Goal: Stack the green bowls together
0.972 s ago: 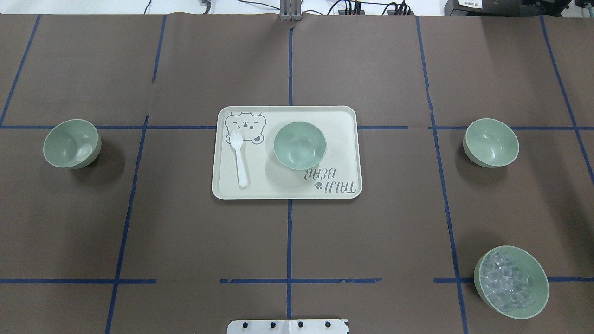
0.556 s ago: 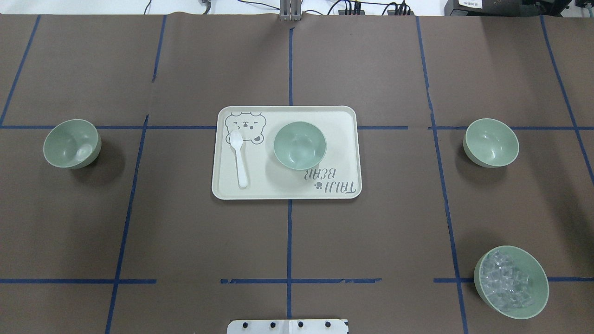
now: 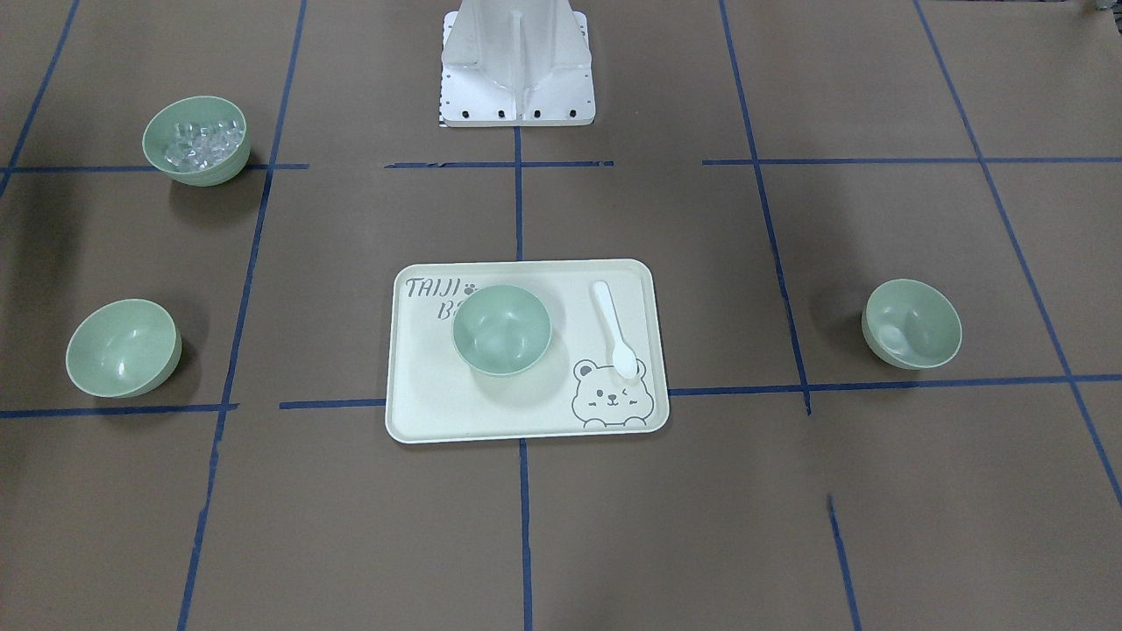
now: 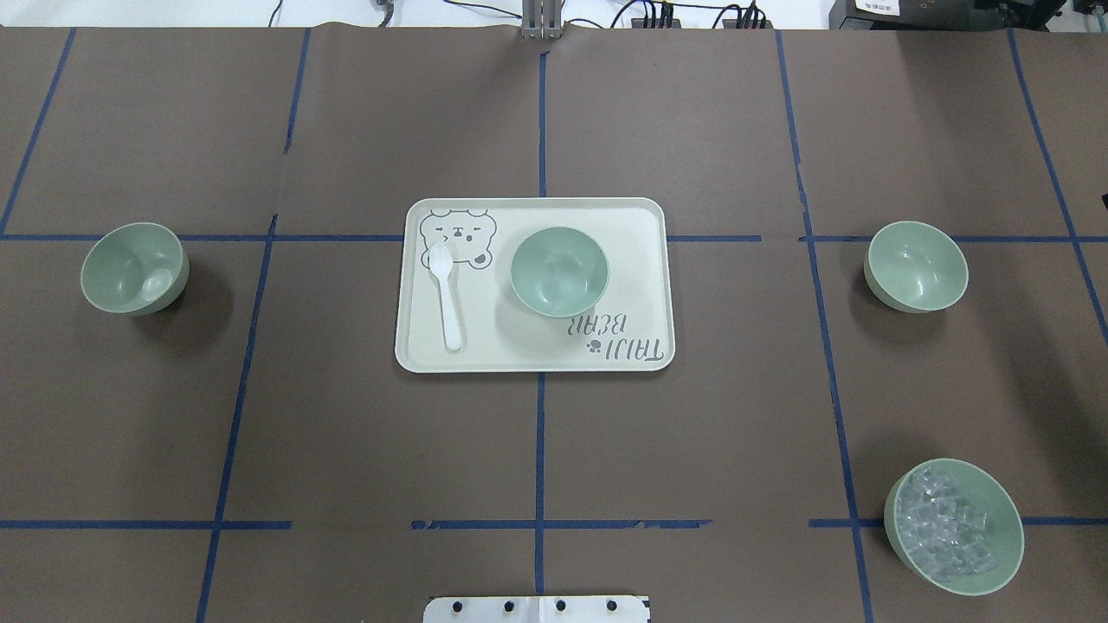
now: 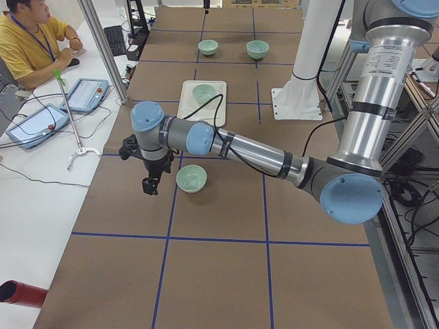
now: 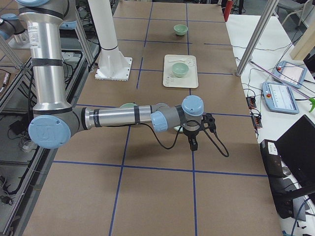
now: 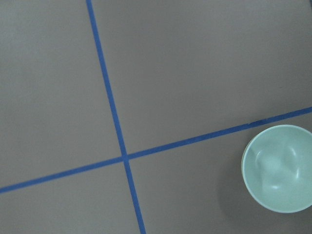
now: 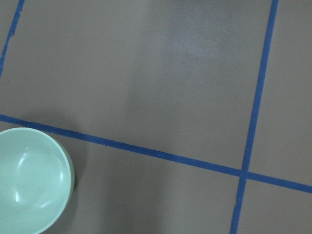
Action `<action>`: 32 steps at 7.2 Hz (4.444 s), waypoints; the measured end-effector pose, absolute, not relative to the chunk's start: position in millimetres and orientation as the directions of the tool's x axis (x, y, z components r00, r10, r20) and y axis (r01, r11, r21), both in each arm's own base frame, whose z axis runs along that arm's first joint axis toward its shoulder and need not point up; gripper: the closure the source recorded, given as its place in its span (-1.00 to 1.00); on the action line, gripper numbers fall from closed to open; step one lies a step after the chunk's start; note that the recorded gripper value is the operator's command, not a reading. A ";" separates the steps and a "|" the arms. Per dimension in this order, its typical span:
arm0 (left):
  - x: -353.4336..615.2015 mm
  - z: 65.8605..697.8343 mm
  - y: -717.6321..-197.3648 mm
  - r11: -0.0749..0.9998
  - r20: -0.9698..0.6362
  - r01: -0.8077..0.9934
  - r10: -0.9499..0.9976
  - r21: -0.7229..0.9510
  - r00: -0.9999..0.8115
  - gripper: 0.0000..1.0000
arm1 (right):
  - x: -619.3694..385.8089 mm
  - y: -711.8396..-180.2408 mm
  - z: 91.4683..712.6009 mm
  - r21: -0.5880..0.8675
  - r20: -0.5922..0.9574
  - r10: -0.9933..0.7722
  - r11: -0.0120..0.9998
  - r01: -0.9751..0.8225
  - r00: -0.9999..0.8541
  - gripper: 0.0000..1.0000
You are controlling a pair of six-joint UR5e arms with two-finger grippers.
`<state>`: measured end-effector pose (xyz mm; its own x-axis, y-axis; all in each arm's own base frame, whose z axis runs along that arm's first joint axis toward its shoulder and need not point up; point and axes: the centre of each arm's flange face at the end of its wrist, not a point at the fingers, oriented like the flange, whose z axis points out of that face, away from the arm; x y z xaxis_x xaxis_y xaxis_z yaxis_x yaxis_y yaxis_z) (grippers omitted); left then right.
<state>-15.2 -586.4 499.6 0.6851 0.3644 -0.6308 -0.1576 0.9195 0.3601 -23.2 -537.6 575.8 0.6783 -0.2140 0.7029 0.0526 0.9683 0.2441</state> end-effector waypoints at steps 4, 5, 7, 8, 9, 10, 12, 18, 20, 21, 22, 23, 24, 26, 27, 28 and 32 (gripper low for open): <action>71.4 543.1 -561.5 0.931 -0.688 -0.054 0.305 0.361 0.659 -0.99 | -69.3 -556.8 545.1 0.272 0.705 -0.262 0.958 0.090 0.659 -1.00; 98.5 564.3 -549.4 0.945 -0.696 -0.020 0.255 0.327 0.672 -0.85 | -72.1 -557.5 543.6 0.270 0.707 -0.261 0.959 0.090 0.658 -1.00; 151.7 596.6 -533.0 0.957 -0.718 0.074 0.159 0.281 0.677 -0.53 | -73.1 -557.7 542.9 0.270 0.707 -0.260 0.959 0.090 0.657 -1.00; 174.2 602.3 -526.4 0.960 -0.732 0.109 0.122 0.259 0.670 0.22 | -73.3 -557.7 543.0 0.270 0.707 -0.261 0.959 0.091 0.657 -1.00; 189.1 604.5 -521.2 0.963 -0.741 0.121 0.102 0.241 0.663 0.88 | -73.3 -557.7 542.9 0.271 0.707 -0.262 0.958 0.091 0.657 -1.00; 196.0 605.9 -518.1 0.965 -0.745 0.122 0.095 0.232 0.660 1.00 | -73.3 -557.7 542.8 0.271 0.707 -0.262 0.958 0.091 0.657 -1.00; 199.0 605.2 -514.4 0.966 -0.746 0.116 0.101 0.233 0.658 1.00 | -73.3 -557.7 542.6 0.272 0.707 -0.263 0.958 0.091 0.657 -1.00; 255.9 348.1 -569.1 0.952 -0.832 0.269 -0.028 0.148 0.554 1.00 | -73.3 -557.8 539.9 0.277 0.705 -0.266 0.957 0.090 0.657 -1.00; 364.2 247.1 -557.8 0.941 -0.873 0.337 -0.139 0.031 0.468 1.00 | -73.0 -557.9 537.9 0.280 0.705 -0.268 0.956 0.089 0.656 -1.00; 424.6 211.8 -547.8 0.937 -0.878 0.349 -0.183 -0.019 0.441 1.00 | -72.9 -557.9 536.9 0.281 0.705 -0.268 0.956 0.088 0.656 -1.00; 476.9 192.3 -533.9 0.936 -0.874 0.349 -0.207 -0.046 0.439 1.00 | -72.9 -557.8 536.2 0.278 0.707 -0.263 0.957 0.084 0.656 -1.00; 520.8 185.0 -511.9 0.942 -0.868 0.333 -0.207 -0.052 0.451 1.00 | -73.1 -557.8 535.8 0.273 0.710 -0.256 0.959 0.079 0.656 -1.00; 544.4 181.6 -495.1 0.948 -0.866 0.315 -0.199 -0.051 0.458 1.00 | -73.1 -557.8 535.6 0.271 0.711 -0.253 0.960 0.077 0.656 -1.00; 561.3 181.6 -479.8 0.954 -0.863 0.294 -0.190 -0.051 0.467 1.00 | -73.0 -557.8 535.5 0.270 0.711 -0.251 0.960 0.075 0.657 -1.00; 563.9 184.5 -477.1 0.956 -0.855 0.289 -0.193 -0.053 0.481 1.00 | -72.9 -557.7 535.6 0.270 0.711 -0.251 0.960 0.075 0.657 -1.00; 564.7 187.4 -476.5 0.956 -0.843 0.288 -0.200 -0.055 0.500 1.00 | -73.0 -557.6 535.8 0.269 0.711 -0.251 0.960 0.075 0.657 -1.00; 564.9 186.7 -476.4 0.956 -0.834 0.288 -0.203 -0.055 0.514 1.00 | -73.2 -557.8 536.5 0.268 0.711 -0.250 0.960 0.076 0.657 -1.00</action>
<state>564.9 -476.4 186.7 0.5138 -0.2031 -0.8335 0.2885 0.9559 -0.0551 -73.2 -557.8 536.5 0.6569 -0.2502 0.7113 0.0758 0.9605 0.2678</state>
